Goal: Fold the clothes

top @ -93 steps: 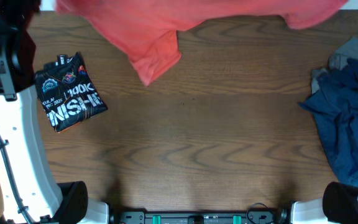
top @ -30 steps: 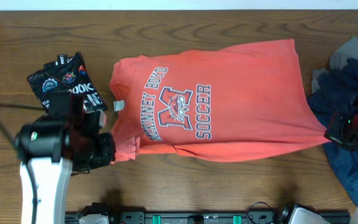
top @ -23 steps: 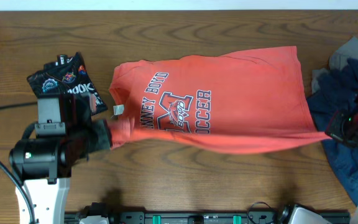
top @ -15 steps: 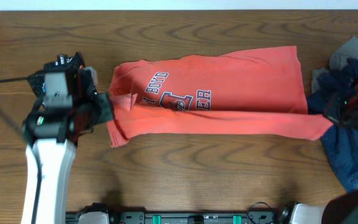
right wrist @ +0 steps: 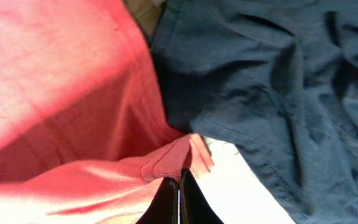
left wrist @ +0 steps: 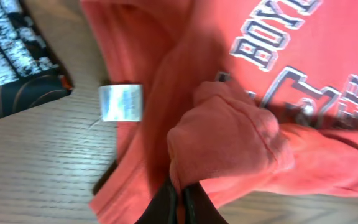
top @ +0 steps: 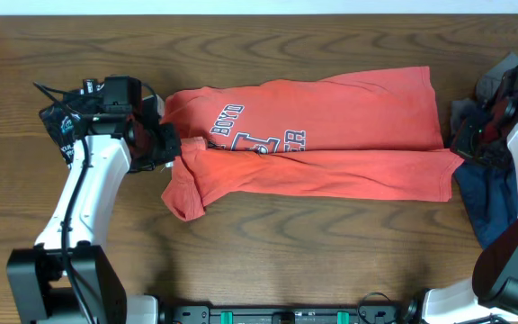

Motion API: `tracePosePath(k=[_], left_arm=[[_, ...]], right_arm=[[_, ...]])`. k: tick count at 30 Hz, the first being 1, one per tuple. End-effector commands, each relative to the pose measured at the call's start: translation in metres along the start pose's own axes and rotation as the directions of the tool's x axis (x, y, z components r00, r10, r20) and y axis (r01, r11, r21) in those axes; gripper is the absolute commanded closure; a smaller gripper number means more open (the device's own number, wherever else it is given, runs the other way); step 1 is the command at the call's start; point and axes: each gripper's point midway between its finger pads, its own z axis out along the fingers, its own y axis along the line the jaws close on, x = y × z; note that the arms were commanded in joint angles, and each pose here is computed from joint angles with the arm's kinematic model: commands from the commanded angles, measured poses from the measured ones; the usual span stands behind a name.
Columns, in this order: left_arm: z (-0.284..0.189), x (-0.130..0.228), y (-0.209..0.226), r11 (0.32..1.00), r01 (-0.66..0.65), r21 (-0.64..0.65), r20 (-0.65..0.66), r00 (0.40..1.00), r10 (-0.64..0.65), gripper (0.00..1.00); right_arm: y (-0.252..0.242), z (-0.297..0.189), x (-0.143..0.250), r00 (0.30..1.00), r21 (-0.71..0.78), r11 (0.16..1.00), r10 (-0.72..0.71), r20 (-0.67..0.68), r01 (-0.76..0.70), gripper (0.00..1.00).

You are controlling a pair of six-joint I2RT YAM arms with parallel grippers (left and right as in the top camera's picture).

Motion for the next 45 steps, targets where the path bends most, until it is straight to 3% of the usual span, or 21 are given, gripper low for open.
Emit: tracePosePath(k=[1, 7, 12, 18, 21, 27, 31, 35, 45], left_arm=[[-0.035, -0.011, -0.03, 0.988, -0.1, 0.118, 0.096, 0.991, 0.089, 0.94], [-0.12, -0.022, -0.057, 0.972, -0.19, 0.136, 0.315, 0.939, 0.139, 0.94], [-0.19, 0.002, -0.07, 0.963, -0.237, 0.128, 0.433, 0.887, 0.161, 0.94], [-0.263, 0.037, -0.056, 0.975, -0.221, -0.018, 0.567, 0.801, 0.192, 0.94], [-0.311, 0.048, -0.056, 0.975, -0.212, -0.068, 0.677, 0.708, 0.201, 0.94], [-0.422, 0.069, -0.071, 0.97, -0.219, -0.107, 0.87, 0.452, 0.198, 0.94], [-0.456, 0.077, -0.079, 0.966, -0.235, -0.106, 0.911, 0.367, 0.19, 0.94], [-0.441, 0.066, -0.079, 0.968, -0.233, -0.098, 0.886, 0.423, 0.192, 0.94], [-0.31, -0.03, -0.063, 0.981, -0.16, -0.113, 0.601, 0.775, 0.196, 0.94]], right_arm=[[0.02, -0.033, -0.006, 0.996, -0.116, 0.992, -0.038, 0.077, 0.047, 0.99], [0.03, -0.13, -0.017, 0.958, -0.2, 0.976, -0.028, 0.284, 0.088, 0.99], [0.026, -0.226, -0.004, 0.878, -0.21, 0.967, -0.028, 0.479, 0.145, 0.99], [0.016, -0.312, 0.032, 0.761, -0.213, 0.959, -0.006, 0.648, 0.189, 0.99], [0.008, -0.35, 0.047, 0.678, -0.198, 0.961, 0.015, 0.735, 0.194, 0.99], [-0.016, -0.416, 0.07, 0.504, -0.148, 0.978, 0.056, 0.862, 0.144, 0.99], [-0.018, -0.434, 0.069, 0.453, -0.146, 0.979, 0.067, 0.889, 0.142, 0.99], [-0.013, -0.42, 0.049, 0.499, -0.143, 0.98, 0.056, 0.865, 0.137, 0.99], [0.035, -0.317, -0.04, 0.747, -0.2, 0.951, -0.044, 0.663, 0.234, 0.99]])
